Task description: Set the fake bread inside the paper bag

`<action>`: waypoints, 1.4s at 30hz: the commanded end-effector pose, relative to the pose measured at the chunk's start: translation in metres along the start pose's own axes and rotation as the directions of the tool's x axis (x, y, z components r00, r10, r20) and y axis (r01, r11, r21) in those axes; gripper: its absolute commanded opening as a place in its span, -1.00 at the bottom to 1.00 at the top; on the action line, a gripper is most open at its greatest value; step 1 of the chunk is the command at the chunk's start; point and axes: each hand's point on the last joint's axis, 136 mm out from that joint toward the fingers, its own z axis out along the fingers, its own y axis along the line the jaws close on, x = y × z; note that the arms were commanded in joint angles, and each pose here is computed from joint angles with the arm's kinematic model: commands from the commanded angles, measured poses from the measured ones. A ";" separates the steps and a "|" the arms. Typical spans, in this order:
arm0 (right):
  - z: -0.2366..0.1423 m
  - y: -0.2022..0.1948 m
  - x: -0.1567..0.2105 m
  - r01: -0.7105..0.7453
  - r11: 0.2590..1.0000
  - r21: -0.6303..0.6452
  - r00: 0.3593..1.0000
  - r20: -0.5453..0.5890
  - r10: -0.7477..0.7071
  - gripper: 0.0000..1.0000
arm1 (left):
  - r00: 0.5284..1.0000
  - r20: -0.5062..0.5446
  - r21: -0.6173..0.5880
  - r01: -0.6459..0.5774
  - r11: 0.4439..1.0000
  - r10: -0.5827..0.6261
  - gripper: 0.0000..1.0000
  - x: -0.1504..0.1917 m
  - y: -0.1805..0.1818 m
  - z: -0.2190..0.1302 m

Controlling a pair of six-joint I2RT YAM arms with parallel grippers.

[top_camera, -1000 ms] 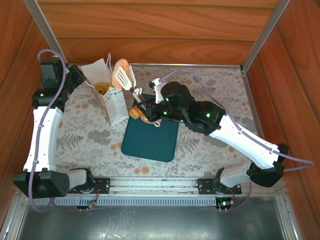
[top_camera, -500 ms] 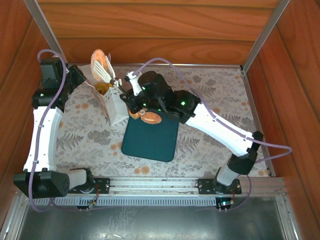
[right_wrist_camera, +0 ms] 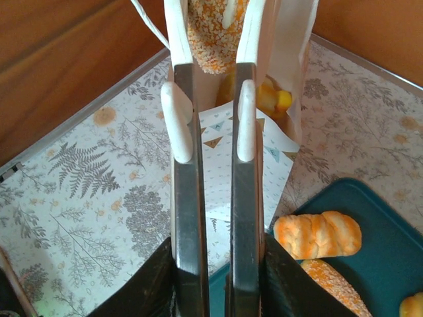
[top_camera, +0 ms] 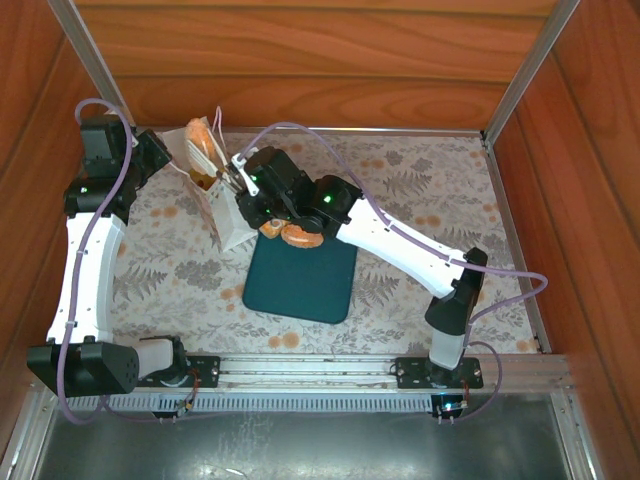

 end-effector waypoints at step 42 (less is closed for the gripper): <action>-0.096 -0.057 -0.003 -0.189 0.979 0.079 0.972 0.158 0.175 -0.12 | 1.000 0.030 0.025 -0.005 1.000 0.004 -1.00 -0.007 -0.008 -0.006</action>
